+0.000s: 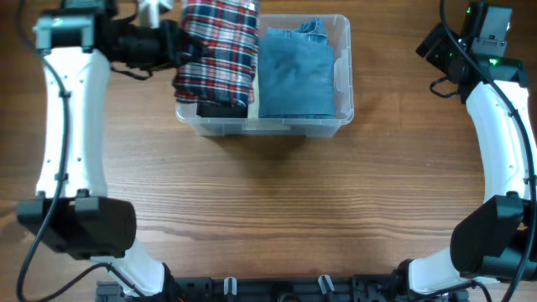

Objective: Pack container
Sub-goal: 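Drag the plaid cloth with the left gripper toward the container, then lower the plaid cloth into the container's left side with the left gripper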

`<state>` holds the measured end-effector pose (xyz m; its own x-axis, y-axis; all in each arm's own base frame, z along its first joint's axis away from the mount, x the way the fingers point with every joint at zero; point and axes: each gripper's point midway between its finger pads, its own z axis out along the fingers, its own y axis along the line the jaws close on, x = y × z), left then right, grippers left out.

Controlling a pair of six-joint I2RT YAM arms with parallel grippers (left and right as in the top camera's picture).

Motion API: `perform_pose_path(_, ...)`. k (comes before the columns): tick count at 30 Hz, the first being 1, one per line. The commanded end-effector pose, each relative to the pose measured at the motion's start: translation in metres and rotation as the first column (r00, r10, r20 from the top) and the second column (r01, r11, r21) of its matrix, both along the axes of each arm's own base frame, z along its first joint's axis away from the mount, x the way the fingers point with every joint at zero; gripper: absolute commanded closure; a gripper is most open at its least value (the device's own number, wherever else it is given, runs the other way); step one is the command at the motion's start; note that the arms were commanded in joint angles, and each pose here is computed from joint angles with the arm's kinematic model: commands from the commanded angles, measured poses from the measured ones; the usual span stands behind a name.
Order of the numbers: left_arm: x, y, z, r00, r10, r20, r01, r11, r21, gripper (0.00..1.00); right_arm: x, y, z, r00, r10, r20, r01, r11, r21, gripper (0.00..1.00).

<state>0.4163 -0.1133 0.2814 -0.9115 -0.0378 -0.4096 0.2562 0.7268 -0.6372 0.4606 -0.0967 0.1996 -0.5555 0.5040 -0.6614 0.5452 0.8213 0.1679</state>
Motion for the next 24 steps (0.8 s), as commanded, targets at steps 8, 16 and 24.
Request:
perform_pose_path(8,0.021,-0.009,-0.036,0.995,0.056,-0.086,-0.052,0.997,0.049,0.96,0.001,0.002,-0.009,1.0,0.0,-0.016,0.0,1.0,0.011,0.0)
perform_pose_path(16,0.033,-0.03,-0.068,0.988,0.036,-0.149,-0.03,0.999,0.044,0.96,0.001,0.002,-0.009,1.0,0.001,-0.016,0.0,1.0,0.012,0.0)
perform_pose_path(24,0.04,-0.027,-0.085,0.981,0.09,-0.174,-0.073,0.992,0.105,0.96,0.001,0.002,-0.009,1.0,0.001,-0.017,-0.001,1.0,0.012,0.0)
